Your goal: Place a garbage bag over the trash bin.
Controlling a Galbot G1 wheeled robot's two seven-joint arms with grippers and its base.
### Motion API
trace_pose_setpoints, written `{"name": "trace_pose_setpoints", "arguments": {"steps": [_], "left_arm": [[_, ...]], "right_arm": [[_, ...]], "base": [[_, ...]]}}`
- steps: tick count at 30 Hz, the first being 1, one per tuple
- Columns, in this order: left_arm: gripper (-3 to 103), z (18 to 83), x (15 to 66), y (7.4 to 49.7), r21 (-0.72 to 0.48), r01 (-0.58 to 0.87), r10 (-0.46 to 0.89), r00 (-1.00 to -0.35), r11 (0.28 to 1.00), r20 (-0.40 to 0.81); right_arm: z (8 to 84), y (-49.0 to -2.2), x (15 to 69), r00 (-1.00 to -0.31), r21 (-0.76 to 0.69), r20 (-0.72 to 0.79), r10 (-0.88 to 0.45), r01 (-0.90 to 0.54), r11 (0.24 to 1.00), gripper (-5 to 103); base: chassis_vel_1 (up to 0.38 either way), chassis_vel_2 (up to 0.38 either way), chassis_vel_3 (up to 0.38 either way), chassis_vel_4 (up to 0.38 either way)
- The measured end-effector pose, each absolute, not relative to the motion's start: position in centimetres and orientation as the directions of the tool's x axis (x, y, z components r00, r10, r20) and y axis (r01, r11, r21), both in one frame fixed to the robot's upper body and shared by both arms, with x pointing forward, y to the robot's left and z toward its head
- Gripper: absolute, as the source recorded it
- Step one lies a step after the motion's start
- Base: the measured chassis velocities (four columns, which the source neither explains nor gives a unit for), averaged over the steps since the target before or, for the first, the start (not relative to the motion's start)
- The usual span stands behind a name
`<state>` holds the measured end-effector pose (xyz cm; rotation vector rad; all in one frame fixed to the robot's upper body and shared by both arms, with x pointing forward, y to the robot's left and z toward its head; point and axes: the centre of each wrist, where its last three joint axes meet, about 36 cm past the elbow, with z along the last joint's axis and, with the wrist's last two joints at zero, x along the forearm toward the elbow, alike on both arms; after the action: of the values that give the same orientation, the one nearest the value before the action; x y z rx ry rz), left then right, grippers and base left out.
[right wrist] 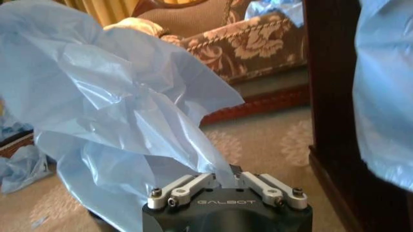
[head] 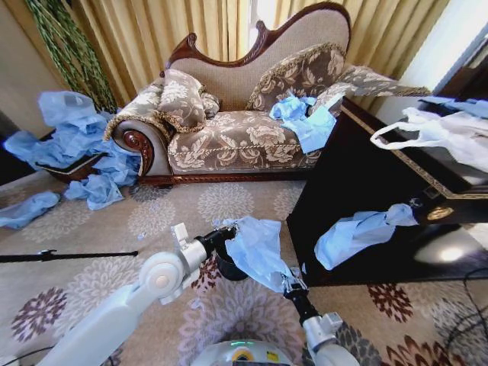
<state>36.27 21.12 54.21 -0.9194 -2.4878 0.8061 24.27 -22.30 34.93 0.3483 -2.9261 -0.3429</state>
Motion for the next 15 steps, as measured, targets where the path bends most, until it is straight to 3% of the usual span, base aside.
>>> {"name": "trace_pose_setpoints", "arguments": {"steps": [15], "left_arm": [[0,58.4,33.1,21.7,-0.609,0.508,0.701,-0.704,0.609,0.114]], "right_arm": [[42.3,-24.4,26.6,-0.959,0.263,-0.030,-0.281,-0.279,0.924,0]], "base": [[0.000,0.000,0.000,0.000]]}}
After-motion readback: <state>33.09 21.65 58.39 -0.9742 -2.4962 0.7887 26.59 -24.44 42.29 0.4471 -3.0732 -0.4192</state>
